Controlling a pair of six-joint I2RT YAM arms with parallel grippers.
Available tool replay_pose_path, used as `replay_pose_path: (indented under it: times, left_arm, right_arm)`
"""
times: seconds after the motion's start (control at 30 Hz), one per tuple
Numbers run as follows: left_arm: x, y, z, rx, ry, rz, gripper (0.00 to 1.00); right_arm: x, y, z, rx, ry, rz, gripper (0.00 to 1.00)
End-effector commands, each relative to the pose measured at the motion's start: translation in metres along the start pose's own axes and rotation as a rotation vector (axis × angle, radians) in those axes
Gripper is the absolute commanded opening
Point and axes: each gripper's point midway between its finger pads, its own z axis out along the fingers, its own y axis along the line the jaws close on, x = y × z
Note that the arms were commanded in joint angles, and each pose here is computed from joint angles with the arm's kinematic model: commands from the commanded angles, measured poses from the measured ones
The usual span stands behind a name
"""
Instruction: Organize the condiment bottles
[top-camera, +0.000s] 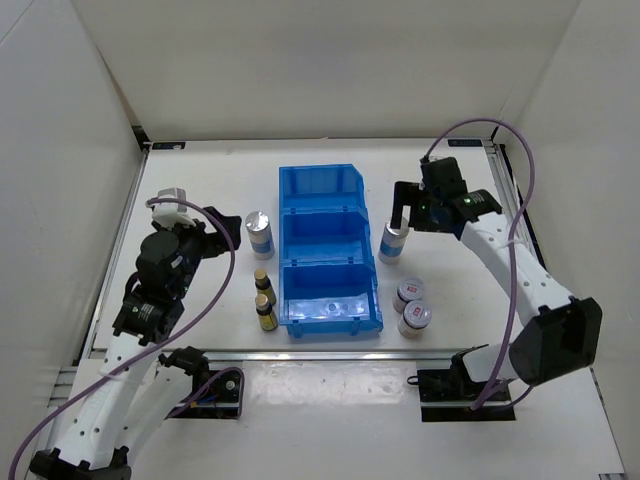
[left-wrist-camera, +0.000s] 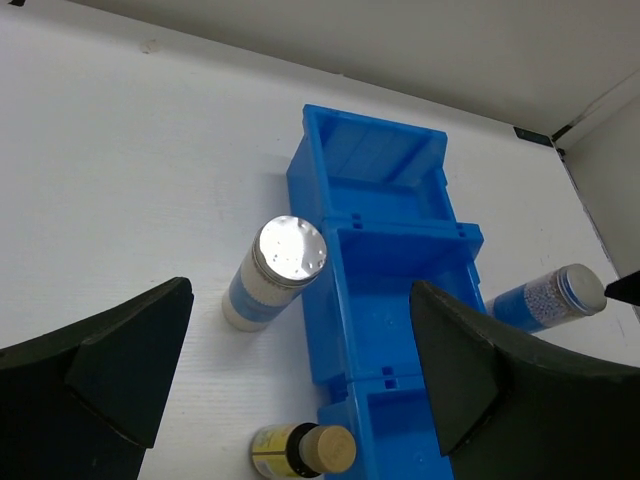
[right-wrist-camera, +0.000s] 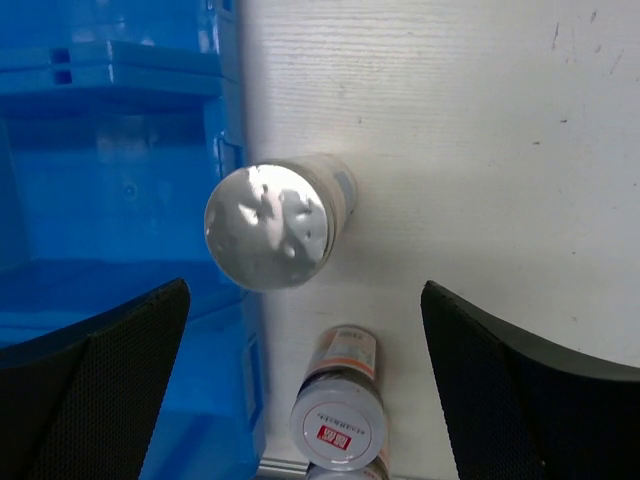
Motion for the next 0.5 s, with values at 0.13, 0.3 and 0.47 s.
replay_pose_path:
  times: [0.13,0.3,0.47]
  left_arm:
    - [0.005,-0.009,0.000,0.053,-0.002,-0.025,1.00]
    - [0.007,-0.008,0.001,0.053,-0.002,-0.034,1.00]
    - [0.009,-0.006,0.003,0.041,0.004,-0.033,1.00]
  right_arm:
    - [-0.004,0.000,0.027,0.031,0.043,-0.049,1.00]
    - [0.005,0.012,0.035,-0.021,0.039,-0.063,1.00]
    - [0.005,0.010,0.047,0.000,0.063,-0.065,1.00]
